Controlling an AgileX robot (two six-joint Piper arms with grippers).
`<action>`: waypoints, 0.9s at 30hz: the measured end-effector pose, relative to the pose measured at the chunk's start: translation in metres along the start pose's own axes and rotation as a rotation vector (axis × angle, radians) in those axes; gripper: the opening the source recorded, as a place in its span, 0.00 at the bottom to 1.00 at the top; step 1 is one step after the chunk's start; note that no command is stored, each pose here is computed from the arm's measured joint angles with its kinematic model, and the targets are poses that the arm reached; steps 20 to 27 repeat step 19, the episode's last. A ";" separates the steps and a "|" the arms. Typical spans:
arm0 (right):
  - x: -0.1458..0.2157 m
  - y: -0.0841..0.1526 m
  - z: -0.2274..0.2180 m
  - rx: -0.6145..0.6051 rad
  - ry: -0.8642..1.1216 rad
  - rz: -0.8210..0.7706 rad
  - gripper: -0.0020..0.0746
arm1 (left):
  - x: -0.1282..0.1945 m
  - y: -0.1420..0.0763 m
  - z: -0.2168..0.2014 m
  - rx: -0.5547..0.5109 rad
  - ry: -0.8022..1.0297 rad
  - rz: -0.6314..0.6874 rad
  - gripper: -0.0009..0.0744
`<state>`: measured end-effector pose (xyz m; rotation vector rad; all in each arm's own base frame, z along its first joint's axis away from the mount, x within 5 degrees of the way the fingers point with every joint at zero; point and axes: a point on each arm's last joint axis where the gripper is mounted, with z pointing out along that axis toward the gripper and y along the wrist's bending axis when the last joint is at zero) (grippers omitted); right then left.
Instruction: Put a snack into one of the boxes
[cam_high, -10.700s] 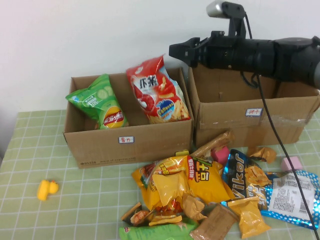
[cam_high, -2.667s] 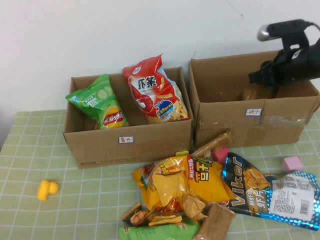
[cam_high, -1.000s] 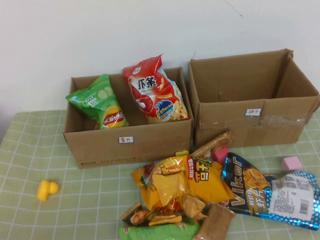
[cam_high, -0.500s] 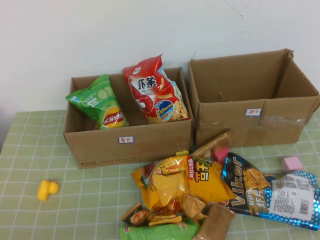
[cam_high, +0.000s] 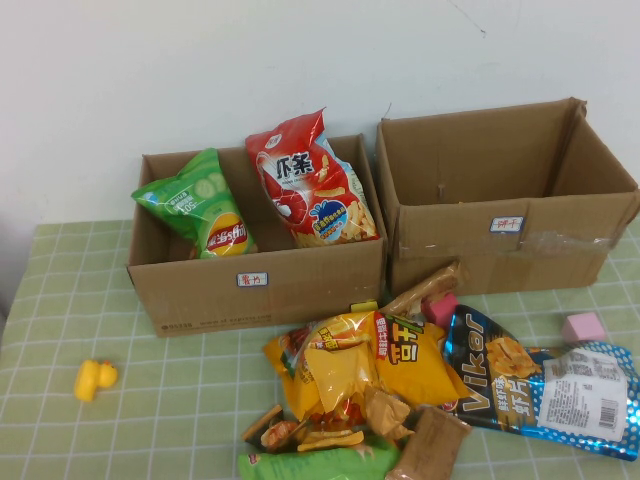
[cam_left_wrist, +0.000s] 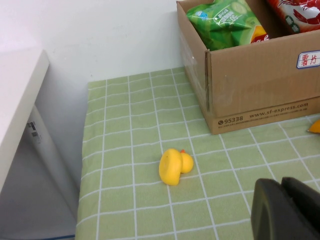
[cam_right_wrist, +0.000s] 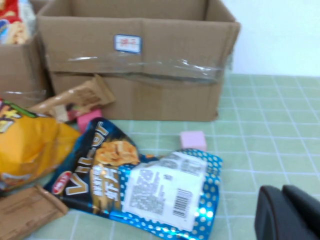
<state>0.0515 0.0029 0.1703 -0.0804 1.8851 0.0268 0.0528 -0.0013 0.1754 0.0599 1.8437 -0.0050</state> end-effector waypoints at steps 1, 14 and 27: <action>0.000 -0.001 0.000 0.011 0.001 -0.002 0.02 | 0.000 0.000 0.000 0.000 0.000 0.000 0.01; 0.000 -0.003 -0.001 0.052 0.015 -0.001 0.02 | 0.000 0.000 0.000 0.000 0.000 0.000 0.01; 0.000 -0.003 -0.001 0.052 0.015 -0.001 0.02 | 0.000 0.000 0.000 0.000 0.000 0.000 0.01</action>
